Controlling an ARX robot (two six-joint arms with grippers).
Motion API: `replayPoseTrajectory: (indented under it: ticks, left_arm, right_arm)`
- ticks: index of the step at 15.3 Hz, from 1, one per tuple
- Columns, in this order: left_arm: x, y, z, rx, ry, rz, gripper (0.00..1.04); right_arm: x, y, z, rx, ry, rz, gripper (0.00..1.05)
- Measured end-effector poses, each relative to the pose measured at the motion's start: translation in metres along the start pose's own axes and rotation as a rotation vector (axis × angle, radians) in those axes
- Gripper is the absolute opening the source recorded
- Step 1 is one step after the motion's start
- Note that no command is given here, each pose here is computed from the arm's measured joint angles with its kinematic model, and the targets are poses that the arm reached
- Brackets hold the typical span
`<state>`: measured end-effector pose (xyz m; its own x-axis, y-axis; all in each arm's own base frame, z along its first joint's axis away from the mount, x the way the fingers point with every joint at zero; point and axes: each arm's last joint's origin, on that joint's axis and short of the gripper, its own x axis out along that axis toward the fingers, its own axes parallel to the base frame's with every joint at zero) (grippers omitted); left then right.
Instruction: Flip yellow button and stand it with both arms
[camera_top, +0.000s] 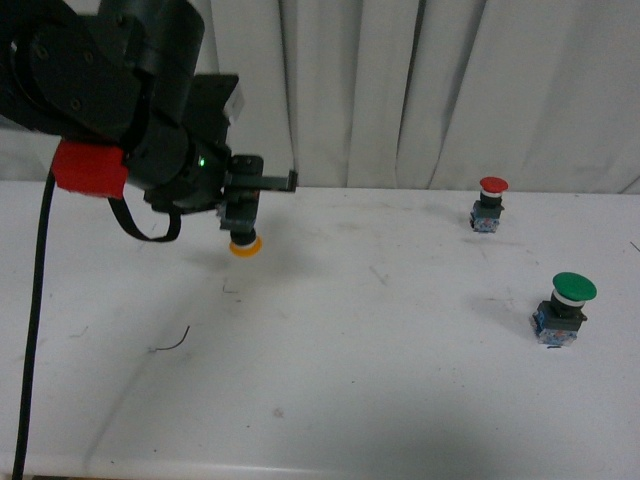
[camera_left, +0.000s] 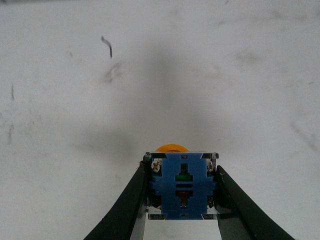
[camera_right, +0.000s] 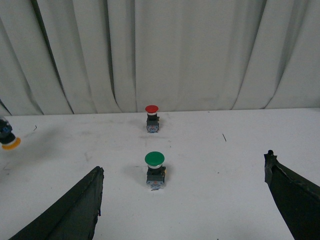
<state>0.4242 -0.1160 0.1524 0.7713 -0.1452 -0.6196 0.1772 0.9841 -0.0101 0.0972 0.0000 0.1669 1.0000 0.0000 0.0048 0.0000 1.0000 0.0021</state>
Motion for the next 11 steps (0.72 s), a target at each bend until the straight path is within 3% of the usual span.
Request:
replayPoseTrajectory:
  ticks: [1, 2, 3, 7, 11]
  left_arm:
    - [-0.049, -0.020, 0.006, 0.043, -0.104, -0.063, 0.32]
    - [-0.119, -0.029, -0.015, 0.099, -0.187, -0.112, 0.31]
    - [-0.181, -0.023, -0.014, 0.095, -0.323, -0.117, 0.31]
    - [-0.211, -0.009, -0.024, 0.022, -0.451, -0.201, 0.30]
    - [-0.202, 0.008, -0.046, -0.154, -0.452, -0.412, 0.30]
  right_arm:
    - [0.000, 0.000, 0.000, 0.000, 0.000, 0.000, 0.98]
    - [0.000, 0.000, 0.000, 0.000, 0.000, 0.000, 0.98]
    - [0.000, 0.000, 0.000, 0.000, 0.000, 0.000, 0.98]
    - [0.000, 0.000, 0.000, 0.000, 0.000, 0.000, 0.98]
    - [0.000, 0.000, 0.000, 0.000, 0.000, 0.000, 0.98]
